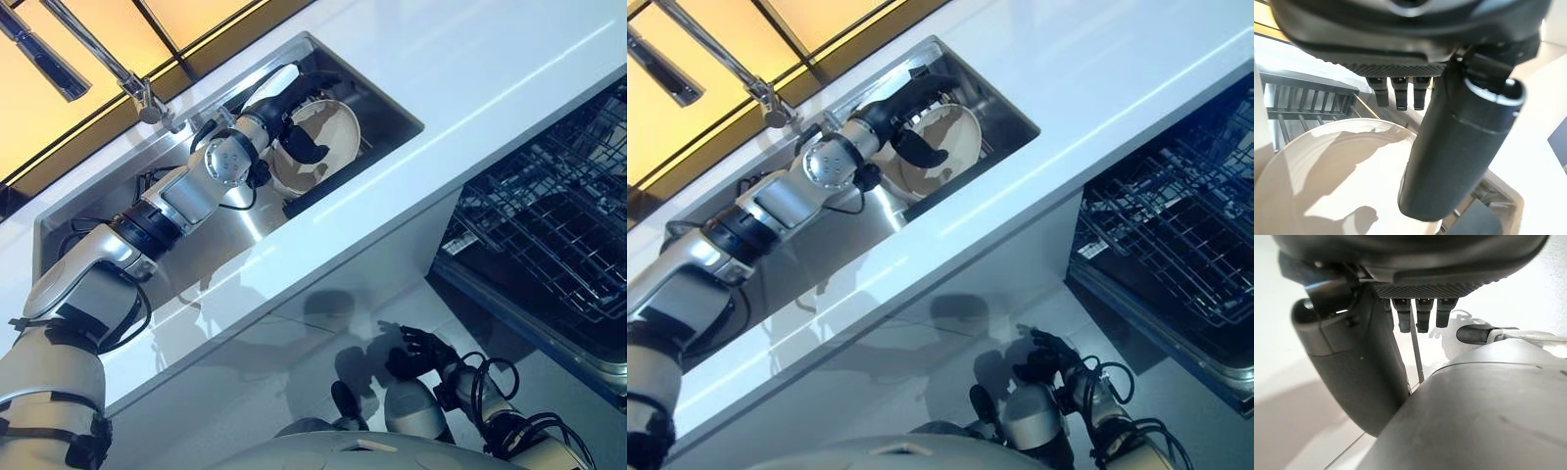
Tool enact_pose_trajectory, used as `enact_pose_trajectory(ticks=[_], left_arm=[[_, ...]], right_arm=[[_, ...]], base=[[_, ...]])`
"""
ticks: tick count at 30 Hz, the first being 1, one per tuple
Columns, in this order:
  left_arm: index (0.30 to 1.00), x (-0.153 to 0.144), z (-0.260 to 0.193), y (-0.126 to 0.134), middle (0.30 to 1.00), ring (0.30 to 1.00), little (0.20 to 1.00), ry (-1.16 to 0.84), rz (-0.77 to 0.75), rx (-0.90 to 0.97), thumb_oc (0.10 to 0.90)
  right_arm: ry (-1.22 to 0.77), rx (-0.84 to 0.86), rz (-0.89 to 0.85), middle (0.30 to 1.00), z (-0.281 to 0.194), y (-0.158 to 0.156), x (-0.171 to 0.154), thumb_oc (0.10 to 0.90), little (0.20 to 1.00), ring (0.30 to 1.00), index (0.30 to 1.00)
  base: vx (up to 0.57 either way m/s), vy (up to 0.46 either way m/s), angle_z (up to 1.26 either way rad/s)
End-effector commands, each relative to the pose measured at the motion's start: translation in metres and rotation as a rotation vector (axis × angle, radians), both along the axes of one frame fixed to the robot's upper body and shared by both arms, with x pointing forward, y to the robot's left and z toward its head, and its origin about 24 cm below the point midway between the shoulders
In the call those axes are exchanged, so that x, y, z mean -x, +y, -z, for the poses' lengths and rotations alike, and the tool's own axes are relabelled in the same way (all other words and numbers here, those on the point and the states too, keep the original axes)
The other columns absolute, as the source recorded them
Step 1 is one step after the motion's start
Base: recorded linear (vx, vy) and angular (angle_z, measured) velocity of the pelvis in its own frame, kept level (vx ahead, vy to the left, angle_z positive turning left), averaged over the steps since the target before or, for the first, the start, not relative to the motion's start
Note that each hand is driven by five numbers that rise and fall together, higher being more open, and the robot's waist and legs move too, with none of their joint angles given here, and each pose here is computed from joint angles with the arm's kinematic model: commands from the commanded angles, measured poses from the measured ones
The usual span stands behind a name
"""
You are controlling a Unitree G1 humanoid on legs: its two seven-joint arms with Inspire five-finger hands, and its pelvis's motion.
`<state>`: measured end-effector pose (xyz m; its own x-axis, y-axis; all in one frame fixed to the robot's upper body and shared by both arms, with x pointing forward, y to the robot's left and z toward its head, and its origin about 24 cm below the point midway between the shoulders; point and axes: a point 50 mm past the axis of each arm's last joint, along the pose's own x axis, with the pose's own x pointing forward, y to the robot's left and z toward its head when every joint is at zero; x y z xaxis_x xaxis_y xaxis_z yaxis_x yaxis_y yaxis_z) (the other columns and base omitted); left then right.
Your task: Pick up plates and place into dishwasher.
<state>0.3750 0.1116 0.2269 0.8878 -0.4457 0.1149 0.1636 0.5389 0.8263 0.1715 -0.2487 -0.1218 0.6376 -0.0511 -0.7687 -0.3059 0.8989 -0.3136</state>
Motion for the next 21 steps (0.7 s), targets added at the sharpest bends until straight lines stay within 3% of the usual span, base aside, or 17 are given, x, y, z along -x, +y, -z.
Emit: enact_pose_trajectory(ticks=[1,21], left_arm=[[0.9,-0.002,-0.083,0.002,0.9,0.9,0.9,-0.315,-0.054,0.013,0.8],[0.9,-0.012,-0.069,0.001,0.9,0.9,0.9,-0.198,-0.071,-0.021,0.8]], right_arm=[[0.167,0.058,-0.07,0.9,0.018,-0.007,0.049,0.8,0.9,0.9,0.9],[0.12,0.079,-0.095,0.9,0.008,-0.014,0.035,0.8,0.9,0.9,0.9]], base=[[0.0,0.0,0.0],[0.0,0.002,-0.03]])
